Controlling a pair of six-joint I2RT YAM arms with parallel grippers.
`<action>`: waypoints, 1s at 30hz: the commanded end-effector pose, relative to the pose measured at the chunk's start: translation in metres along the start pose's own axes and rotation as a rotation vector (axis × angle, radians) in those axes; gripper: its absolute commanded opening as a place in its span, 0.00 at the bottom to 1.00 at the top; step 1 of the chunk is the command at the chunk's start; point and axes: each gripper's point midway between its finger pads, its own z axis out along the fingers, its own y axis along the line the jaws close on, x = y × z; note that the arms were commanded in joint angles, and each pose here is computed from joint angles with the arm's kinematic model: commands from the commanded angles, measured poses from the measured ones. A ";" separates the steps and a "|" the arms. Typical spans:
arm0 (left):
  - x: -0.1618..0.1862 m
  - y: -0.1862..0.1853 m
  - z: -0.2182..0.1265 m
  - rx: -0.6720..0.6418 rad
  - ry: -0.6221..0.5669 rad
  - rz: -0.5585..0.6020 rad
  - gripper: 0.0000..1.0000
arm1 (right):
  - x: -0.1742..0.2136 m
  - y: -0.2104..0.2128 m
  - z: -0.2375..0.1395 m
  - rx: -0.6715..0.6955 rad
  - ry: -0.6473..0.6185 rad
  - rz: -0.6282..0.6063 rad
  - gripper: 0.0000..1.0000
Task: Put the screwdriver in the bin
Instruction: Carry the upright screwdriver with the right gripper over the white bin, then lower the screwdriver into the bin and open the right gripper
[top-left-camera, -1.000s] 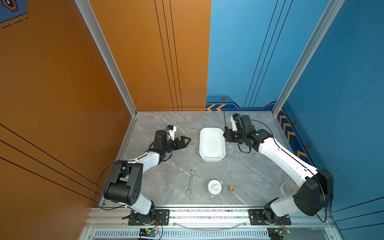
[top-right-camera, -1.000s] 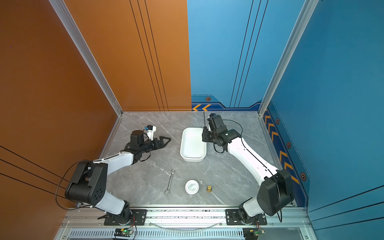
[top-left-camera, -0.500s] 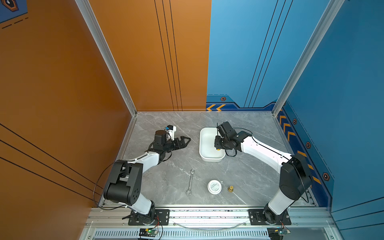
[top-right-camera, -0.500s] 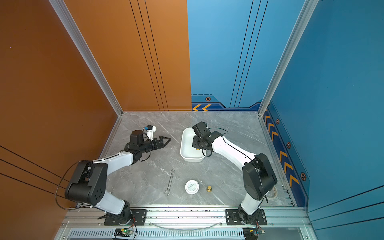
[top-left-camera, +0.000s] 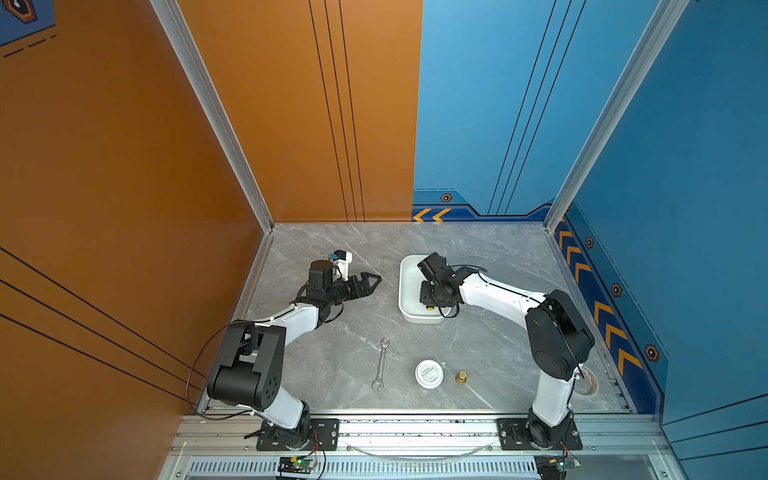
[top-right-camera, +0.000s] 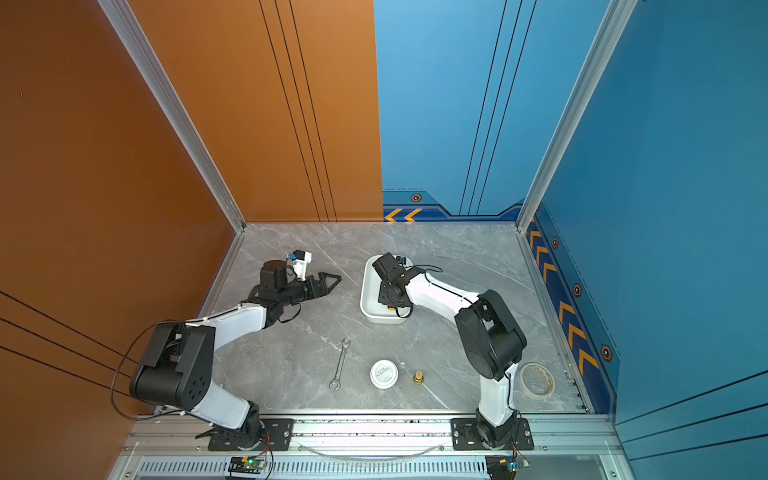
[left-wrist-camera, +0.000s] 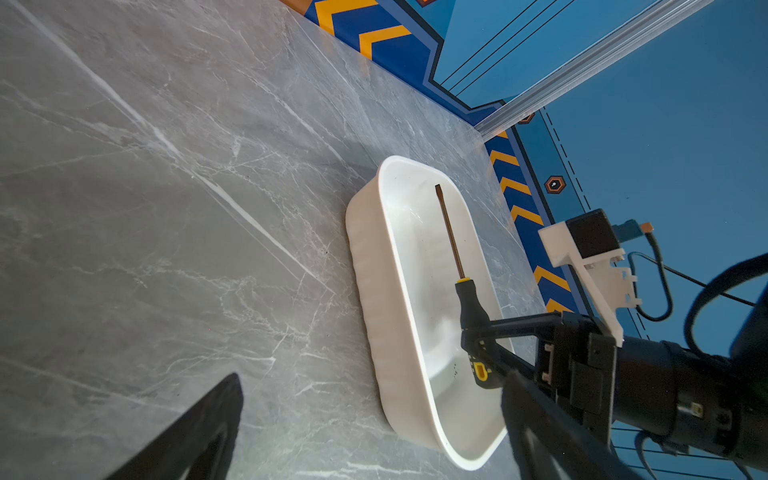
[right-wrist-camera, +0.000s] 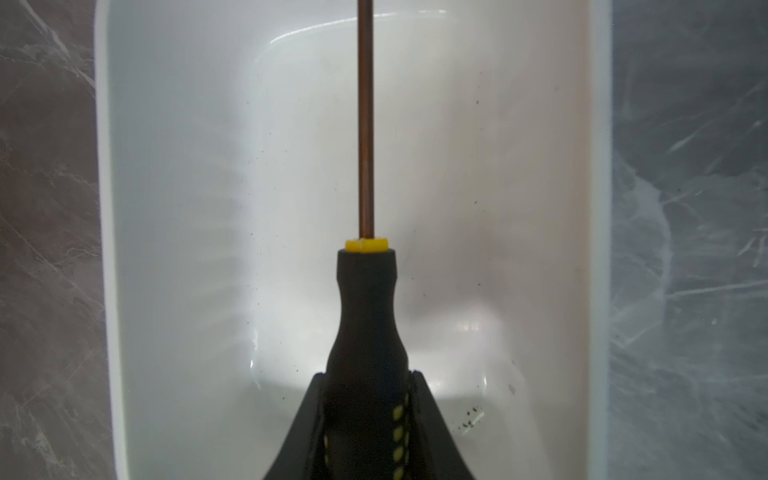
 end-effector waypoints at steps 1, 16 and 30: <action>0.005 0.004 -0.003 -0.004 0.012 0.002 0.98 | -0.012 0.006 0.002 0.009 -0.036 0.019 0.00; 0.007 0.002 -0.006 -0.001 0.013 0.006 0.98 | 0.006 -0.001 0.035 0.073 0.015 0.030 0.16; 0.007 0.007 -0.020 -0.078 0.006 0.058 0.98 | 0.001 0.008 0.024 0.037 0.004 0.007 0.46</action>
